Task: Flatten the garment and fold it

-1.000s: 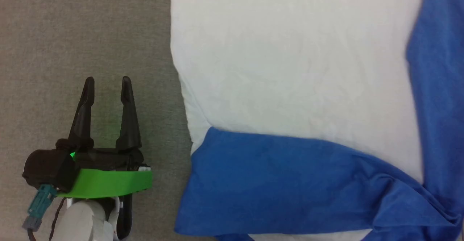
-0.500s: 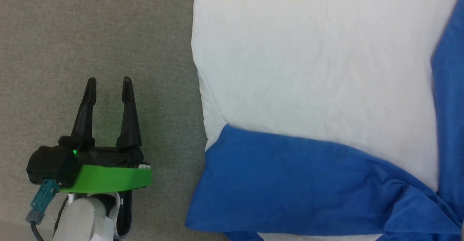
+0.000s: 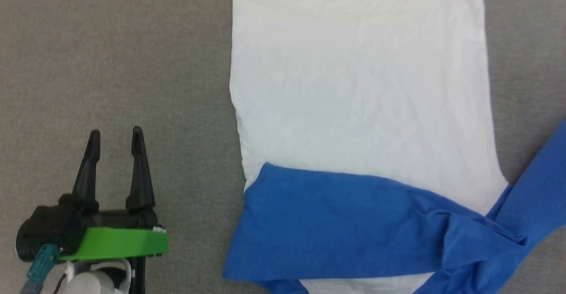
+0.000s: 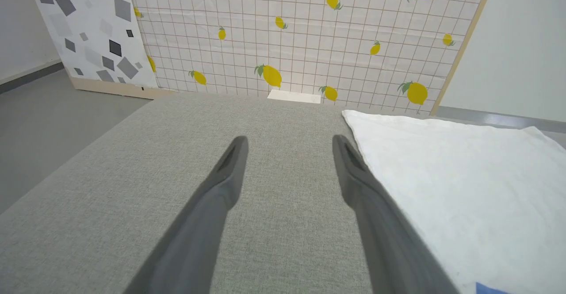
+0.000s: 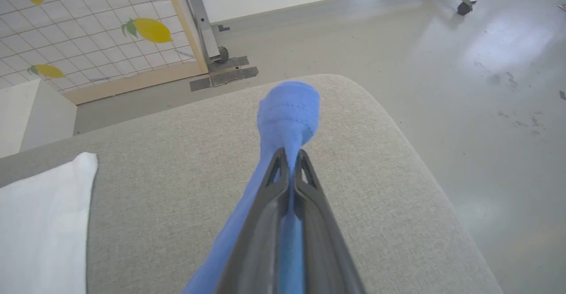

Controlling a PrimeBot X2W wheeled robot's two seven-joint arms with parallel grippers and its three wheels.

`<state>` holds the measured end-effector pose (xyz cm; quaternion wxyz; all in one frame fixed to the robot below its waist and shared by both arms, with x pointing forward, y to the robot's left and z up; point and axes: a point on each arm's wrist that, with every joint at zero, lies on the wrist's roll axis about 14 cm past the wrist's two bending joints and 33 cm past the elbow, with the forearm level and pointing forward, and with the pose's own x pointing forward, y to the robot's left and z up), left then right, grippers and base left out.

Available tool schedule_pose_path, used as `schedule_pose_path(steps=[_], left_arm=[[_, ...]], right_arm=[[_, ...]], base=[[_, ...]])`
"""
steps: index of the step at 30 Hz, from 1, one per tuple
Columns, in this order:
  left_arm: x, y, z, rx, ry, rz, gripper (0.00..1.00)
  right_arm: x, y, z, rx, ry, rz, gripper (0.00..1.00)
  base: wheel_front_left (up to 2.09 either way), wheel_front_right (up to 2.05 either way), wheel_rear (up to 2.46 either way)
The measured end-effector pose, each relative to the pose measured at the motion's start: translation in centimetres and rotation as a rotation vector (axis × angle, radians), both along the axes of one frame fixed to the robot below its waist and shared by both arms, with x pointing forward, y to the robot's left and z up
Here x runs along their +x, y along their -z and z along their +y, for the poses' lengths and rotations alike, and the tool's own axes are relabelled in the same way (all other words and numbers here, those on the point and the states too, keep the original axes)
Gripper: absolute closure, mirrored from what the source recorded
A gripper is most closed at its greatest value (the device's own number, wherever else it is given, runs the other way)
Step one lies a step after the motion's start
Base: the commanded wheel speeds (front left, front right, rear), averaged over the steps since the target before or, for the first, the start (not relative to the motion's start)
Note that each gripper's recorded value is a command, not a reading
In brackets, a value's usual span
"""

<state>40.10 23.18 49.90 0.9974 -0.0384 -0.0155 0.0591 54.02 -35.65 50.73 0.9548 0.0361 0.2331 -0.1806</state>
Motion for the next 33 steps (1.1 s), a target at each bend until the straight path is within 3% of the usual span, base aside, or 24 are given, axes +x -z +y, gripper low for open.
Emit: schedule_pose_path(steps=[8, 15, 20, 24, 33], left_arm=[[-2.6, -3.1, -0.4, -0.007, 0.0, -0.055, 0.0], [-4.4, -5.4, -0.7, -0.01, 0.002, -0.1, 0.0], [-5.0, -6.7, -1.4, -0.018, 0.024, -0.135, 0.0], [-5.3, -7.4, -1.8, -0.023, 0.036, -0.154, 0.0], [-6.1, -7.8, -2.0, -0.028, 0.037, -0.157, 0.0]], right_arm=[[-8.8, -3.1, -6.6, 0.003, 0.179, -0.073, 1.0], [-11.6, -6.9, -6.6, 0.002, 0.157, -0.175, 1.0], [-10.9, -9.9, -2.9, -0.007, 0.01, -0.245, 1.0], [-10.0, -11.3, 3.2, 0.023, -0.182, -0.274, 1.0], [-10.6, -13.0, 21.6, 0.103, -0.707, -0.314, 1.0]], base=[[0.0, 0.0, 0.0], [0.0, 0.0, 0.0], [0.0, 0.0, 0.0], [0.0, 0.0, 0.0], [0.0, 0.0, 0.0]])
